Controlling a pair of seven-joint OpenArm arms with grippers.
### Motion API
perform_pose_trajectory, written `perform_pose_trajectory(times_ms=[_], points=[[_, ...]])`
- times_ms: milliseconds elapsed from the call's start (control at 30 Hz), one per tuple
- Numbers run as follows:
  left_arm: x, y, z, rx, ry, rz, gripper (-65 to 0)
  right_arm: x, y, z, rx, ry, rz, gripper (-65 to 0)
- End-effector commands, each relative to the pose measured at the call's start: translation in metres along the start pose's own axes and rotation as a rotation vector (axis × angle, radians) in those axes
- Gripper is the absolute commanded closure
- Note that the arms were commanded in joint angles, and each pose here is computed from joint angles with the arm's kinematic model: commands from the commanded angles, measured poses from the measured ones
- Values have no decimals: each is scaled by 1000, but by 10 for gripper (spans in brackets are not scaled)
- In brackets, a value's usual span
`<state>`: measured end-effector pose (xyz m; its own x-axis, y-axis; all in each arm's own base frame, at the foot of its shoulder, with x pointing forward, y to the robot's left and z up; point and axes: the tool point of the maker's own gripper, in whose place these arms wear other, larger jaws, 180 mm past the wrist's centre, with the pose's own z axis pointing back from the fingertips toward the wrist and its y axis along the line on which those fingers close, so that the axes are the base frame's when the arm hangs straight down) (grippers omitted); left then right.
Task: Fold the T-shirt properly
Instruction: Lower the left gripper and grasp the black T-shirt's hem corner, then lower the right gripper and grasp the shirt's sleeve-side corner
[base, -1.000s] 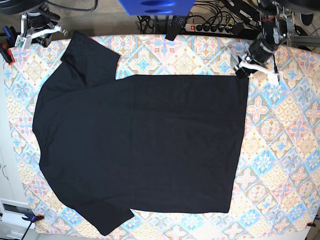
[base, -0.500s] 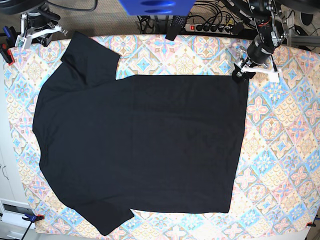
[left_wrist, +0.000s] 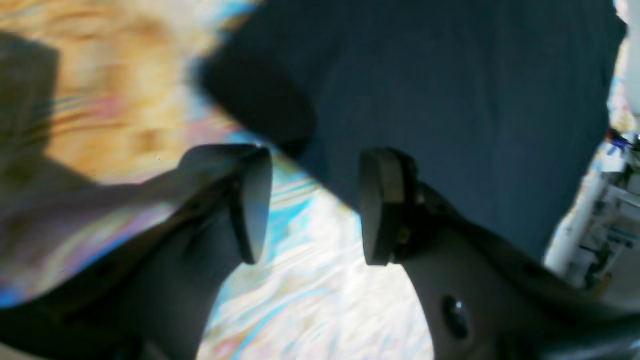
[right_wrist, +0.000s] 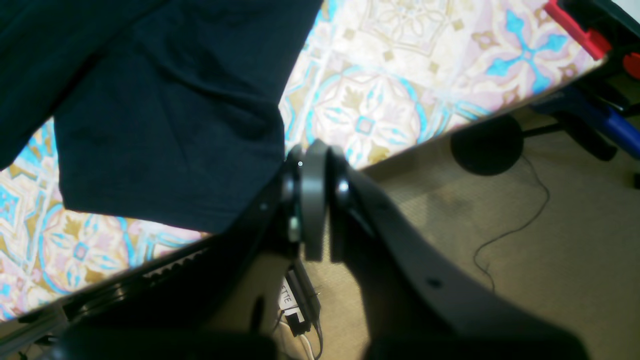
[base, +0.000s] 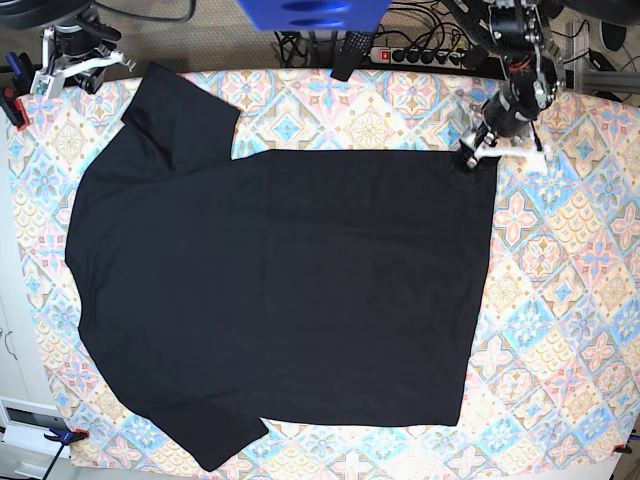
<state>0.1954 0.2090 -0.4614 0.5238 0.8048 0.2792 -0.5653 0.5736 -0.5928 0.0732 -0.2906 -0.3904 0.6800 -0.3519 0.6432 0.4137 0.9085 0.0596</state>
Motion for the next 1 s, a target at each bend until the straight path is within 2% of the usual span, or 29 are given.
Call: perform_pose_trajectory(times_ms=[0, 300, 367, 467, 700, 867, 967], points=[[7, -2, -1, -9, -13, -4, -286, 10, -2, 4, 0, -34, 16, 0], [12, -6, -16, -18, -4, 25, -271, 10, -2, 4, 1, -34, 15, 0], [11, -7, -16, -20, -2, 24, -197, 10, -2, 4, 1, -34, 15, 0], [10, -7, -16, -20, -1, 23, 0, 15, 1, 1, 6, -48, 10, -4], [5, 1, -13, -4, 12, 21, 0, 29, 18, -20, 43, -21, -13, -141], [3, 0, -10, -29, 19, 59, 0, 61, 27, -36, 55, -49, -52, -193], [8, 2, -6, -42, 17, 75, 0, 70, 30, -45, 61, -34, -75, -217]])
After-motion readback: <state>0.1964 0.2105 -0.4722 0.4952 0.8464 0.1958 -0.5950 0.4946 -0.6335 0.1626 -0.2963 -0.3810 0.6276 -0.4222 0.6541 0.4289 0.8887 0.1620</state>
